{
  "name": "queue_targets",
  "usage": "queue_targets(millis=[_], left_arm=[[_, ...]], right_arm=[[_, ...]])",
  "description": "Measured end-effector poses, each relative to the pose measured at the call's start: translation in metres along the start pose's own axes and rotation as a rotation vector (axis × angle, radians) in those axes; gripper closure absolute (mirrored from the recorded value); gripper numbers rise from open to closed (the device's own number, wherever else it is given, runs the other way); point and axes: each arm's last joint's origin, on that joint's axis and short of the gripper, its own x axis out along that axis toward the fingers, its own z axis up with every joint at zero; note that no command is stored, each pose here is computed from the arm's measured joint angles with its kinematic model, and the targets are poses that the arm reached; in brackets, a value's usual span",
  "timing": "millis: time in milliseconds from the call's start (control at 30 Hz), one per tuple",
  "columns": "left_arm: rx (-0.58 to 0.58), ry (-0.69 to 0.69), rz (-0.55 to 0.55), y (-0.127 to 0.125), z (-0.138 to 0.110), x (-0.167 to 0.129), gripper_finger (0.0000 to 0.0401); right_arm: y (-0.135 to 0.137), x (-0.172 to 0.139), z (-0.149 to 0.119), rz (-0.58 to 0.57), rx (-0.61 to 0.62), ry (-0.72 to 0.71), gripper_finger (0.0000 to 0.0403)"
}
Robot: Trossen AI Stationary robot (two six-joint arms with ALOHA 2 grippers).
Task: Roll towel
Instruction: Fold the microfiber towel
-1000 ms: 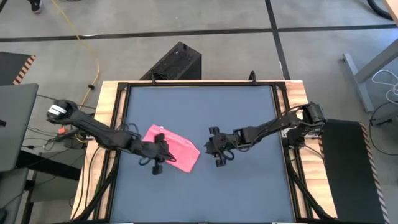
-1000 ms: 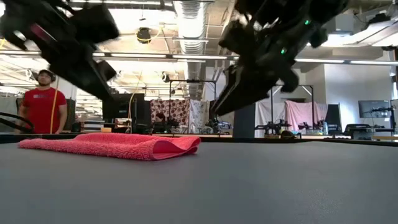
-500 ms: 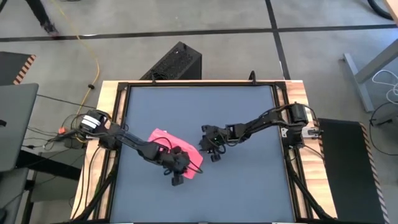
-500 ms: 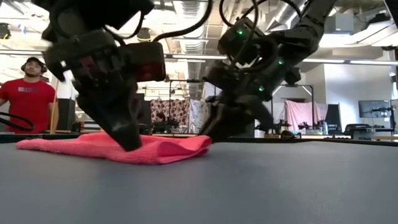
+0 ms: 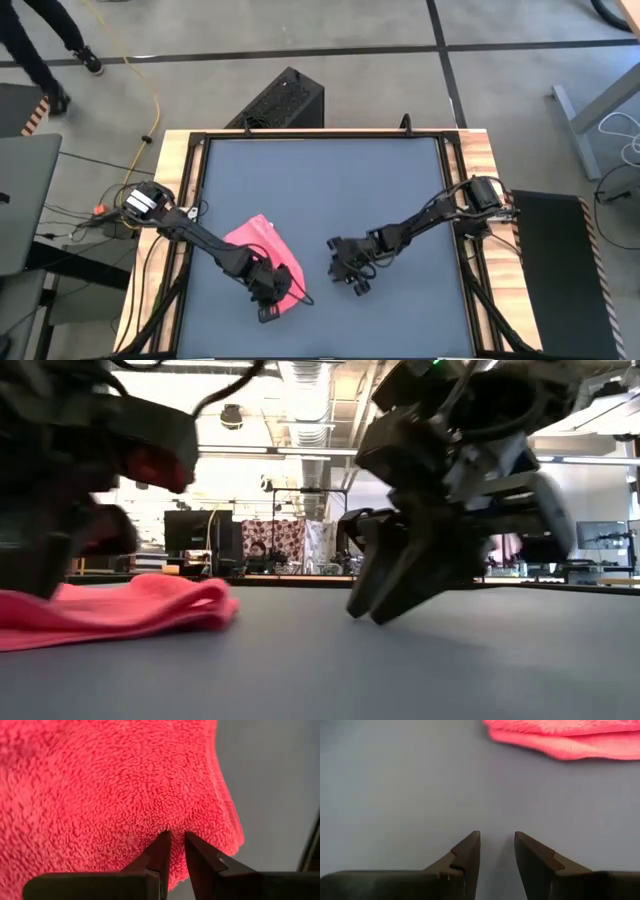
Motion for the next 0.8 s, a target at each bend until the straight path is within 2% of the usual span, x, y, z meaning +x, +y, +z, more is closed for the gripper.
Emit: queue_targets(millis=[233, 467, 567, 667, 800], left_arm=[[-0.087, 0.061, 0.005, -0.014, -0.022, 0.003, 0.035], [-0.158, 0.12, 0.024, -0.023, -0.042, -0.012, 0.035], [-0.154, 0.046, 0.036, -0.027, -0.045, -0.031, 0.035], [-0.129, -0.085, 0.061, -0.028, -0.045, -0.046, 0.035], [-0.119, -0.207, 0.196, -0.02, -0.043, -0.054, 0.035]], right_arm=[[0.02, 0.002, 0.004, 0.041, -0.023, -0.006, 0.0256], [0.012, 0.001, 0.006, 0.02, 0.005, -0.036, 0.0256], [0.003, 0.0, 0.009, -0.008, 0.012, -0.083, 0.0256], [-0.011, -0.003, 0.012, -0.047, 0.024, -0.142, 0.0256], [-0.032, -0.009, 0.017, -0.109, 0.068, -0.234, 0.0256]])
